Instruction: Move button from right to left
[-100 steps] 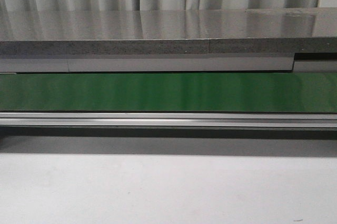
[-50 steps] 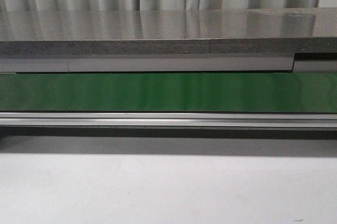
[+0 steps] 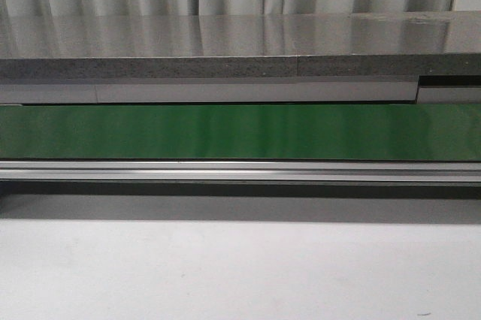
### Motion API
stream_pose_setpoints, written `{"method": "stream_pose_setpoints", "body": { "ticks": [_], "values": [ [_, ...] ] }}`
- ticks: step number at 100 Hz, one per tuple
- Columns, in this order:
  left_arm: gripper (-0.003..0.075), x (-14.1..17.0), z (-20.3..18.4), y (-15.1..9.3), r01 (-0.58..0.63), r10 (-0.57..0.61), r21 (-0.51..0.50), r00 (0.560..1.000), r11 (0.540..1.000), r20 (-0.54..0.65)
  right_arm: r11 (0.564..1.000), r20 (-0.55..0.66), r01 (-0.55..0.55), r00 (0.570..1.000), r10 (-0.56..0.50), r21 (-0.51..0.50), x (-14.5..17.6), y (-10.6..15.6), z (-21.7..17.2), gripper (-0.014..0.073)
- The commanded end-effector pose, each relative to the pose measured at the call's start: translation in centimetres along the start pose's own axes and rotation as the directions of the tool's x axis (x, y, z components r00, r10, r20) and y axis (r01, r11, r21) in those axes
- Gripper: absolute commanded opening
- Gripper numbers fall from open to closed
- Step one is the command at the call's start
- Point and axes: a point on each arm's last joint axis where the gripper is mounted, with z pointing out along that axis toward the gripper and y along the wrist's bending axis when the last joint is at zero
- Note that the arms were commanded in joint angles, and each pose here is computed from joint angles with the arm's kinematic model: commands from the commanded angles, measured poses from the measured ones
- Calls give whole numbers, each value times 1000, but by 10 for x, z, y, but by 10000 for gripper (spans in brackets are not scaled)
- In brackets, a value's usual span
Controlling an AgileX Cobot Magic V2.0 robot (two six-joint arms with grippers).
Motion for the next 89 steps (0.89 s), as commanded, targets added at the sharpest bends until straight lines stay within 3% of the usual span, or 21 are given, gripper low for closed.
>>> {"method": "stream_pose_setpoints", "body": {
  "ticks": [1, 29, 49, 89],
  "values": [
    [-20, 7, 1, 1, 19, -19, -2, 998, 1000, 52, 1000, 160, -7, 987, 4, 19, -5, -1, 2, -66],
    [-20, 7, 1, 1, 19, -19, -2, 998, 1000, 52, 1000, 97, -19, 995, 17, 21, 41, -1, -4, -66],
    [-20, 7, 1, 1, 19, -19, -2, 998, 1000, 52, 999, 35, -20, 999, 19, 31, 47, -2, -7, -66],
    [-20, 7, 1, 1, 19, -19, -2, 998, 1000, 52, 999, 36, -20, 999, 18, 31, 47, -2, -7, -66]
  ]
}}
